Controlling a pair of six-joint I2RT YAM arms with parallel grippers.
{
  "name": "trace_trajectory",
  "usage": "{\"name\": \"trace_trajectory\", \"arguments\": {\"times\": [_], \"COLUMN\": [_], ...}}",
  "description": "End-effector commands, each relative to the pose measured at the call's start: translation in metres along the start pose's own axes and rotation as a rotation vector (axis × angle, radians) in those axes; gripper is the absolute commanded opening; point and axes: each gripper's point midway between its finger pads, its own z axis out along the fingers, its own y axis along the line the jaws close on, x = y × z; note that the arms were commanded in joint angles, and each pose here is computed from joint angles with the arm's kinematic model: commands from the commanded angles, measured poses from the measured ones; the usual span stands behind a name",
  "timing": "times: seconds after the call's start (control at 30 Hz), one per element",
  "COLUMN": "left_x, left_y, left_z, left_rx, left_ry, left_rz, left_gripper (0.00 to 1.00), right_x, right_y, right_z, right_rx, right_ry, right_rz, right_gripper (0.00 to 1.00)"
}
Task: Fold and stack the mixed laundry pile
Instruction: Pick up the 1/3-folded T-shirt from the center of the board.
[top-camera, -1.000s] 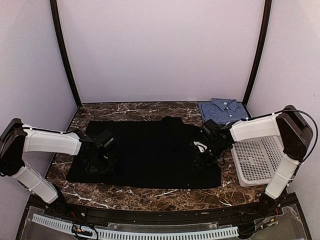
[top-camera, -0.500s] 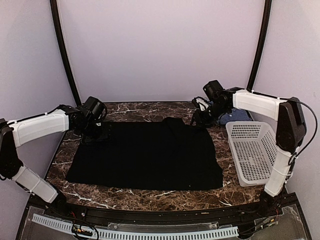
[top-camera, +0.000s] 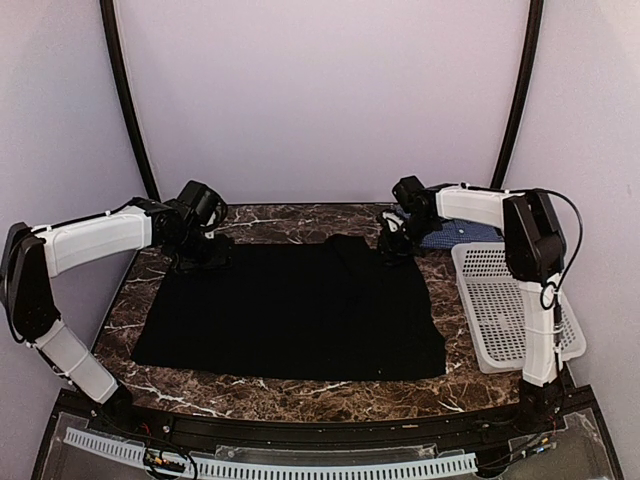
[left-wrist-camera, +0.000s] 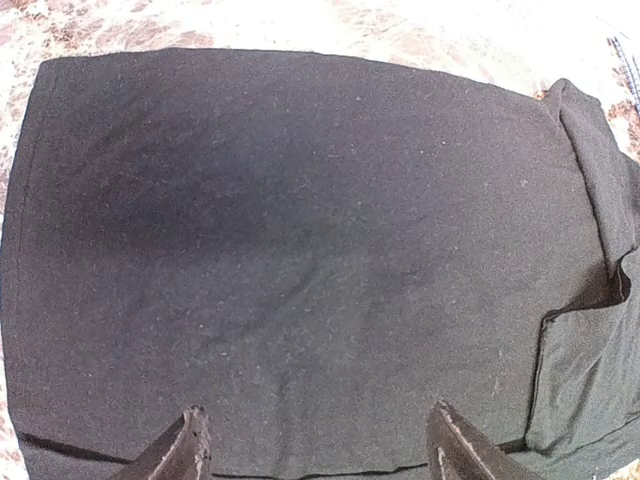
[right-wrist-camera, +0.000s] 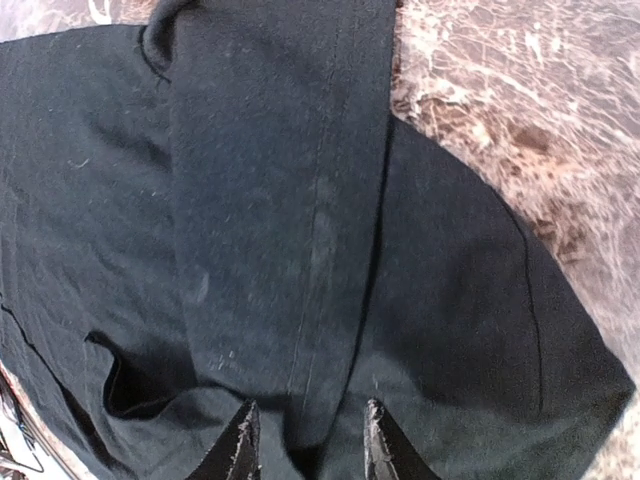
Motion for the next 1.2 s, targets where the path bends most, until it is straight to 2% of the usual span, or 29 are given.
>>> {"name": "trace_trajectory", "arguments": {"times": [0.0,0.3,0.57,0.67,0.73,0.8,1.0,1.17], "left_x": [-0.004,-0.002,-0.012,-0.015,-0.018,-0.020,-0.025,-0.026], "left_y": [0.004,0.012,0.017,0.019,0.022,0.025,0.028,0.031], "left_z": [0.000,0.008,0.012,0.013,0.014,0.015,0.017,0.022], "left_rx": [-0.012,-0.033,-0.027,-0.027,-0.025,-0.022,-0.007,-0.015], "left_ry": [-0.013,-0.007,-0.015,-0.019,-0.021,-0.021,-0.027,-0.026], "left_rz": [0.014,-0.003,-0.021,-0.024,-0.033,-0.046,-0.073,-0.088], "left_gripper": [0.73,0.73,0.73,0.73,0.73,0.73,0.72,0.72], "right_x": [-0.013,-0.019,-0.016,-0.017,-0.021,-0.031,-0.084,-0.124], "right_y": [0.003,-0.008,0.002,0.013,0.014,0.014,0.012,0.000], "right_z": [0.008,0.028,0.041,0.041,0.038,0.029,-0.008,-0.014], "right_rx": [-0.012,0.025,-0.019,-0.076,-0.076,-0.052,0.077,0.191], "right_ry": [-0.012,0.005,0.043,0.046,0.036,0.005,-0.161,-0.255], "right_rz": [-0.024,-0.028,-0.041,-0.041,-0.045,-0.059,-0.134,-0.184], "right_gripper": [0.33,0.32,0.31,0.24,0.12,0.00,0.00,0.00]}}
